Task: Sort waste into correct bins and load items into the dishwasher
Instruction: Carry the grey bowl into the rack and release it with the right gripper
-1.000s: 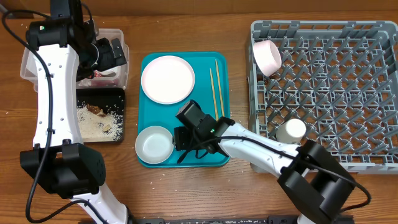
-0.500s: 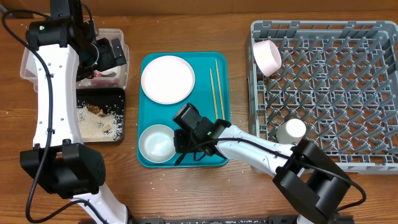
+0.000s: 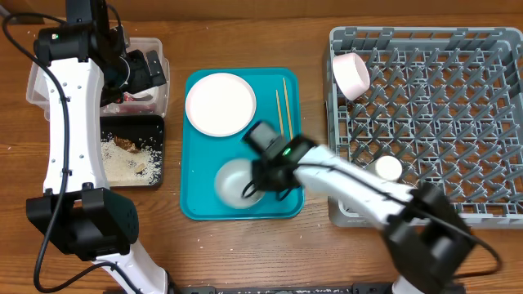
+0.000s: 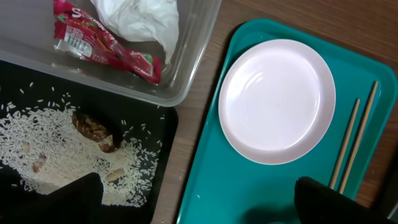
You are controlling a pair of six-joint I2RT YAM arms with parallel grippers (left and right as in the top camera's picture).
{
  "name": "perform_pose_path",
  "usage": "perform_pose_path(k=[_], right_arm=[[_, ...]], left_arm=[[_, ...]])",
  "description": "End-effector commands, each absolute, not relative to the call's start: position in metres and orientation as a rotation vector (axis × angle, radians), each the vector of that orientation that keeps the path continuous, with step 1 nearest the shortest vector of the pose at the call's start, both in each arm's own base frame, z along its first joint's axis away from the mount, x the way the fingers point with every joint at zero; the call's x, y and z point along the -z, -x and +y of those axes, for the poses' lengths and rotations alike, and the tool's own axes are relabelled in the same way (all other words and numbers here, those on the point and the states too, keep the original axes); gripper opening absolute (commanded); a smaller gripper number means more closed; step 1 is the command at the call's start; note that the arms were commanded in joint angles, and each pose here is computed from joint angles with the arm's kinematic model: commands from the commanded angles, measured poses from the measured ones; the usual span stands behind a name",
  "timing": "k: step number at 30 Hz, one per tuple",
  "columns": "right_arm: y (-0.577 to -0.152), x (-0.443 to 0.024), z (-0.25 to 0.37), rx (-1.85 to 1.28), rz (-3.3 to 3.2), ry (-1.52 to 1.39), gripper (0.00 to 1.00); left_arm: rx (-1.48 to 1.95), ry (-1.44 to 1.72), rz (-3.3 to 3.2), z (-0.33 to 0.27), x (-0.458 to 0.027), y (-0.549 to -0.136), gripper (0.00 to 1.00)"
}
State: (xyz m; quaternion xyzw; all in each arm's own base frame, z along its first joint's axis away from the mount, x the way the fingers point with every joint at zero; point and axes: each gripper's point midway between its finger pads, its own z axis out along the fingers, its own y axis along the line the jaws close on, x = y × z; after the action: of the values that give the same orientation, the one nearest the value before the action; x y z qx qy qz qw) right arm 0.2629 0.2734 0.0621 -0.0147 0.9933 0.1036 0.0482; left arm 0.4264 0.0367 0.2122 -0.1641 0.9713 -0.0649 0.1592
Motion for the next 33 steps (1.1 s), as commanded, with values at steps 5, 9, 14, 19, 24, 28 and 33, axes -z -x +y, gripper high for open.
perform_pose_path(k=[5, 9, 14, 19, 24, 28, 33], right_arm=[[-0.335, -0.279, 0.084, 0.432, 2.217, -0.371, 0.04], [-0.33, -0.302, 0.04, 0.819, 2.089, -0.281, 0.04], [-0.337, -0.288, 0.01, 1.192, 2.065, -0.135, 0.04], [-0.354, -0.264, -0.002, 1.395, 2.085, -0.048, 0.04], [-0.37, -0.227, -0.002, 1.504, 2.124, 0.028, 0.04], [-0.375, -0.206, 0.002, 1.533, 2.158, 0.075, 0.04], [-0.374, -0.182, 0.008, 1.469, 2.268, 0.092, 0.04]], left_arm=[[0.19, 0.447, 2.741, 0.037, -0.226, -0.426, 1.0], [0.19, 0.447, 2.741, 0.037, -0.226, -0.426, 1.0], [0.19, 0.447, 2.741, 0.037, -0.226, -0.426, 1.0], [0.19, 0.447, 2.741, 0.037, -0.226, -0.426, 1.0], [0.19, 0.447, 2.741, 0.037, -0.226, -0.426, 1.0], [0.19, 0.447, 2.741, 0.037, -0.226, -0.426, 1.0], [0.19, 0.447, 2.741, 0.037, -0.226, -0.426, 1.0]])
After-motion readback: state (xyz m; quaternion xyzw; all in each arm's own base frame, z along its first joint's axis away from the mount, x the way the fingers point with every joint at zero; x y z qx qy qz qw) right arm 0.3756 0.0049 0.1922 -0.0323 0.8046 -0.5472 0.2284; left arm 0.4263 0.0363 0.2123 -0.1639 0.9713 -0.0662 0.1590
